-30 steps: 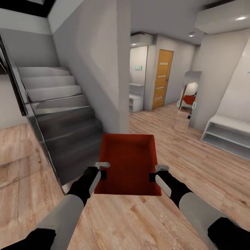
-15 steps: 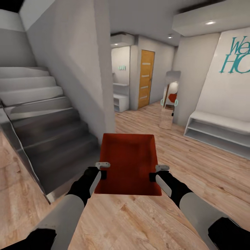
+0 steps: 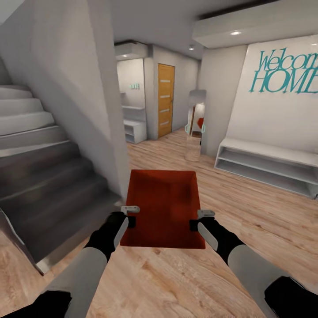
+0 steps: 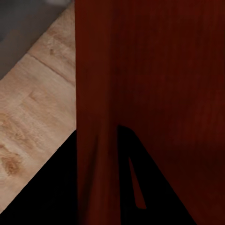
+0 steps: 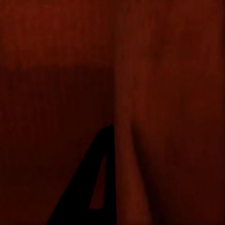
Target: Move the two storage containers from the living room to the garage. In the garage, place one container on the floor and stack the other container on top of it (either order is fine).
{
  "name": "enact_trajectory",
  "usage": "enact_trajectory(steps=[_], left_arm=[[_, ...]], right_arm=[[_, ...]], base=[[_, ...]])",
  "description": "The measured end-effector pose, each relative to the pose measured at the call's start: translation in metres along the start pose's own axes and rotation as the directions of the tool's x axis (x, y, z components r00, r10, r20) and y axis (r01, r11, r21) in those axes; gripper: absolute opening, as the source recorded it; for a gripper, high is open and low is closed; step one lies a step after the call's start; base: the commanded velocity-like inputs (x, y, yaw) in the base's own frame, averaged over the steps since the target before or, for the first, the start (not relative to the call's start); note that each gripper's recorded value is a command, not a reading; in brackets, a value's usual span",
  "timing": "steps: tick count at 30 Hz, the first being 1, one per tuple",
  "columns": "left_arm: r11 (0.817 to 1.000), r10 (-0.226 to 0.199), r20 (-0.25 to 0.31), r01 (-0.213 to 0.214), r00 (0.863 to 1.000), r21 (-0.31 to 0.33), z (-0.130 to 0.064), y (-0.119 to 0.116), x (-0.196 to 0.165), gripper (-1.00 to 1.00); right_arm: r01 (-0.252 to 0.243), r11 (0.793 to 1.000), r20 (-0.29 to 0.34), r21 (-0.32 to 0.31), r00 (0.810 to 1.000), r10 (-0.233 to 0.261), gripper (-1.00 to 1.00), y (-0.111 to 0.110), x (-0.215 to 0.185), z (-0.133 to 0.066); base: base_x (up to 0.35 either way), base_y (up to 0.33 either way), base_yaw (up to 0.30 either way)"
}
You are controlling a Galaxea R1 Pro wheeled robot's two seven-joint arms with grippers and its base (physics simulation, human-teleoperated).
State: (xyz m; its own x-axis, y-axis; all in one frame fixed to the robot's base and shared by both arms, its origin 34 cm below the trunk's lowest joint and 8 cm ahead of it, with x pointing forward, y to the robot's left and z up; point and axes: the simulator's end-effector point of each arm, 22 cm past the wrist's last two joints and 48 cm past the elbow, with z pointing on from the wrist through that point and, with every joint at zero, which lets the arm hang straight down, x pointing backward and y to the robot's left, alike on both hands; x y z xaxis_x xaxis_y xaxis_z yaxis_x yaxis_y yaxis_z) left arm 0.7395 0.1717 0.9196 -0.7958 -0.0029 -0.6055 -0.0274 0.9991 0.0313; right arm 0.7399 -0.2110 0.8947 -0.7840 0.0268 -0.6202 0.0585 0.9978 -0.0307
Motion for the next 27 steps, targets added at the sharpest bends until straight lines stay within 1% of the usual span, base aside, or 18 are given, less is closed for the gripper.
enact_trajectory(steps=[1,2,7,8,9,11,14,19,20,21,22,23,25,27], left_arm=[[1.000,-0.007,0.000,0.007,1.000,0.002,0.0009,0.0020,0.0008,-1.00],[1.000,-0.009,-0.003,0.009,1.000,0.007,0.0029,-0.0015,0.0043,-1.00],[1.000,0.001,0.001,-0.001,1.000,-0.001,-0.0002,0.0000,-0.0005,-1.00],[1.000,-0.007,0.000,0.007,1.000,0.002,0.0010,0.0023,0.0008,-1.00],[1.000,-0.010,-0.004,0.010,1.000,0.008,0.0032,-0.0017,0.0049,-1.00],[1.000,-0.006,-0.008,0.006,1.000,0.004,0.0016,0.0007,0.0034,-1.00],[1.000,-0.001,0.002,0.001,1.000,0.000,-0.0001,0.0003,-0.0005,-1.00],[1.000,-0.008,-0.001,0.008,1.000,0.005,0.0022,-0.0005,0.0029,-1.00],[1.000,-0.002,-0.003,0.002,1.000,0.004,0.0011,-0.0022,0.0024,-1.00],[1.000,-0.002,-0.002,0.002,1.000,0.000,0.0002,0.0012,0.0005,-1.00],[1.000,-0.010,-0.001,0.010,1.000,0.005,0.0019,0.0015,0.0022,-1.00],[1.000,-0.008,-0.004,0.008,1.000,0.008,0.0026,-0.0031,0.0045,-1.00],[1.000,-0.006,-0.004,0.006,1.000,0.002,0.0011,0.0015,0.0019,-1.00],[1.000,-0.002,0.000,0.002,1.000,0.003,0.0009,-0.0019,0.0016,-1.00]], right_arm=[[0.007,1.000,0.002,0.002,1.000,-0.007,-1.00,0.0019,-0.0009,-0.0006],[0.011,1.000,-0.002,0.007,1.000,-0.011,-1.00,-0.0017,0.0003,0.0001],[-0.001,1.000,0.001,-0.001,1.000,0.001,-1.00,0.0000,-0.0002,0.0000],[0.008,1.000,0.002,0.002,1.000,-0.008,-1.00,0.0022,-0.0009,-0.0007],[0.012,1.000,-0.003,0.008,1.000,-0.012,-1.00,-0.0019,0.0006,0.0001],[0.010,1.000,-0.006,0.004,1.000,-0.010,-1.00,0.0005,0.0011,-0.0003],[0.000,1.000,0.002,0.000,1.000,0.000,-1.00,0.0003,-0.0006,-0.0001],[0.008,1.000,0.001,0.005,1.000,-0.008,-1.00,-0.0006,-0.0003,-0.0001],[0.003,1.000,-0.004,0.003,1.000,-0.003,-1.00,-0.0022,0.0011,0.0004],[0.003,1.000,-0.001,0.000,1.000,-0.003,-1.00,0.0012,0.0002,-0.0002],[0.011,1.000,0.002,0.004,1.000,-0.011,-1.00,0.0014,-0.0009,-0.0006],[0.009,1.000,-0.004,0.007,1.000,-0.009,-1.00,-0.0032,0.0009,0.0004],[0.008,1.000,-0.002,0.002,1.000,-0.008,-1.00,0.0014,0.0002,-0.0004],[0.002,1.000,-0.001,0.003,1.000,-0.002,-1.00,-0.0019,0.0004,0.0004]], base=[[0.000,0.000,-0.281],[0.000,0.000,-0.281],[0.000,0.000,-0.280],[0.000,0.000,-0.279],[0.000,0.000,-0.279],[0.000,0.000,-0.277],[0.000,0.000,-0.246],[0.000,0.000,-0.057],[0.000,0.000,-0.009],[0.000,0.000,-0.006],[0.000,0.000,-0.004],[0.000,0.000,-0.002],[0.000,0.000,-0.001],[0.000,0.000,0.000]])
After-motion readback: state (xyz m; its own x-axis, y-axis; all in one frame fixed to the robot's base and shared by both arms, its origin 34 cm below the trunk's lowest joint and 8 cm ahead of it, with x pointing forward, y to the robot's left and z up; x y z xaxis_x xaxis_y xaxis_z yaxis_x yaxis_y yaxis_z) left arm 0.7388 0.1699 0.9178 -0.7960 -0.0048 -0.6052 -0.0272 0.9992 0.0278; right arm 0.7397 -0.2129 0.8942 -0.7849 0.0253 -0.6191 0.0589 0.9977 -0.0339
